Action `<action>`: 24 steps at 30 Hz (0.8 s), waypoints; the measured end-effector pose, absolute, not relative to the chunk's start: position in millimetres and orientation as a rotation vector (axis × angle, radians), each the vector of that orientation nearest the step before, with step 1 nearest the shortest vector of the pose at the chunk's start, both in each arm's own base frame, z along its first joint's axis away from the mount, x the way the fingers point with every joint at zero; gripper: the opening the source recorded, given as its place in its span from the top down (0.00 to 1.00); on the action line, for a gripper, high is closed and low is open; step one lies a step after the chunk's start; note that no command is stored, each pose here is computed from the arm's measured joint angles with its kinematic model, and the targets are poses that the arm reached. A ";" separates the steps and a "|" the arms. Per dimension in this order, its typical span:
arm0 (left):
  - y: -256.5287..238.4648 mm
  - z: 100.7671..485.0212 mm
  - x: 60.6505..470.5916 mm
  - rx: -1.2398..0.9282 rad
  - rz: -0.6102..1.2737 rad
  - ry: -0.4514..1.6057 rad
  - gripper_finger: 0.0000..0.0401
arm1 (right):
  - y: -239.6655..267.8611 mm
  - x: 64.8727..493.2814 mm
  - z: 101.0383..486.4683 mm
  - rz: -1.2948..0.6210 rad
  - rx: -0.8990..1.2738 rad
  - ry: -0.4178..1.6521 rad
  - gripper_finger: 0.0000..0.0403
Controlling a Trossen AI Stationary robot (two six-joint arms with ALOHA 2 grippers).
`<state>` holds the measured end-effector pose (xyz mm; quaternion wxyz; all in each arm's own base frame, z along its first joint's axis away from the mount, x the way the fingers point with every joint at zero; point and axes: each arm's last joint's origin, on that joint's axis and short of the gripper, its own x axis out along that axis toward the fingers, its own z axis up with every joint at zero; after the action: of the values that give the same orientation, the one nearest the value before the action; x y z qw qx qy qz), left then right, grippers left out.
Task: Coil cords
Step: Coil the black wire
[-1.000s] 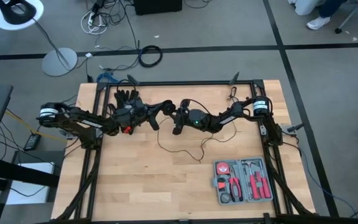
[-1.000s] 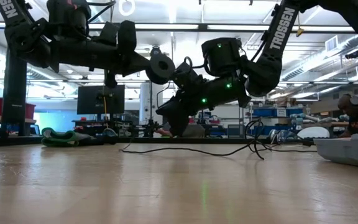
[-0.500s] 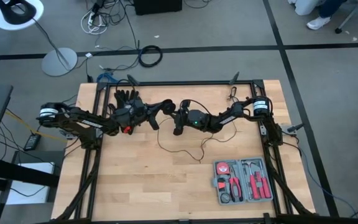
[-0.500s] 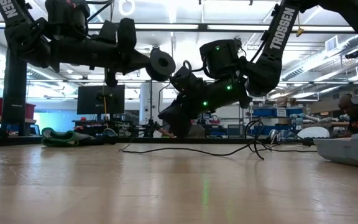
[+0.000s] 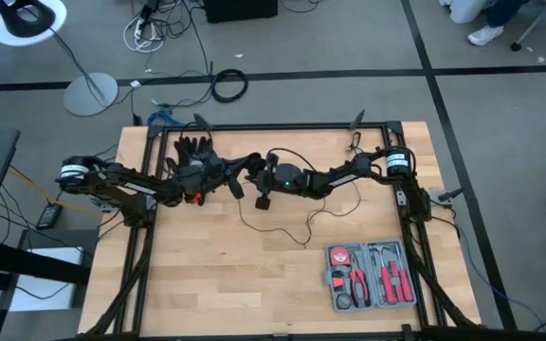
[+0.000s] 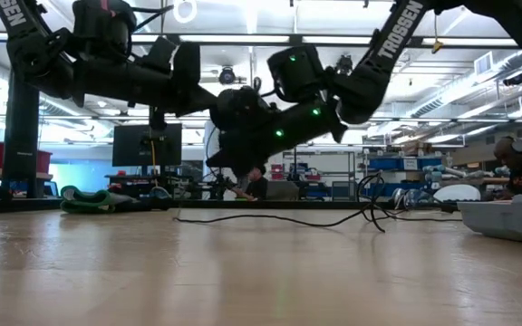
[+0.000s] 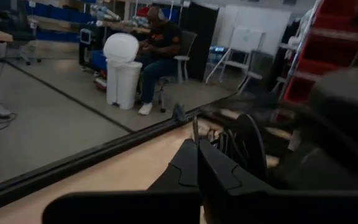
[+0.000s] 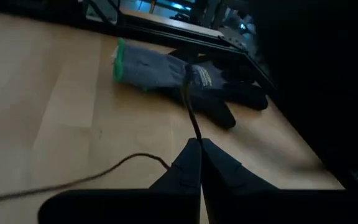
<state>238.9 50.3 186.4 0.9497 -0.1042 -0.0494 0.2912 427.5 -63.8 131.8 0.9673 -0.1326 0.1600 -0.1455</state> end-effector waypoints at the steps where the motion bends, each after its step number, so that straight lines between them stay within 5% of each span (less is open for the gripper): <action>1: 50.5 185.3 238.9 -0.209 0.597 -0.089 1.00 | -64.1 429.7 133.9 -0.297 -0.248 0.323 1.00; 24: 53.5 168.7 235.2 -0.052 0.740 0.111 1.00 | -61.2 431.7 142.7 -0.340 -0.055 0.352 1.00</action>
<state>235.2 53.5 168.7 0.9304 -0.0254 0.0541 0.3616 431.7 -61.2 142.7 0.9698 -0.0273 0.1745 -0.1683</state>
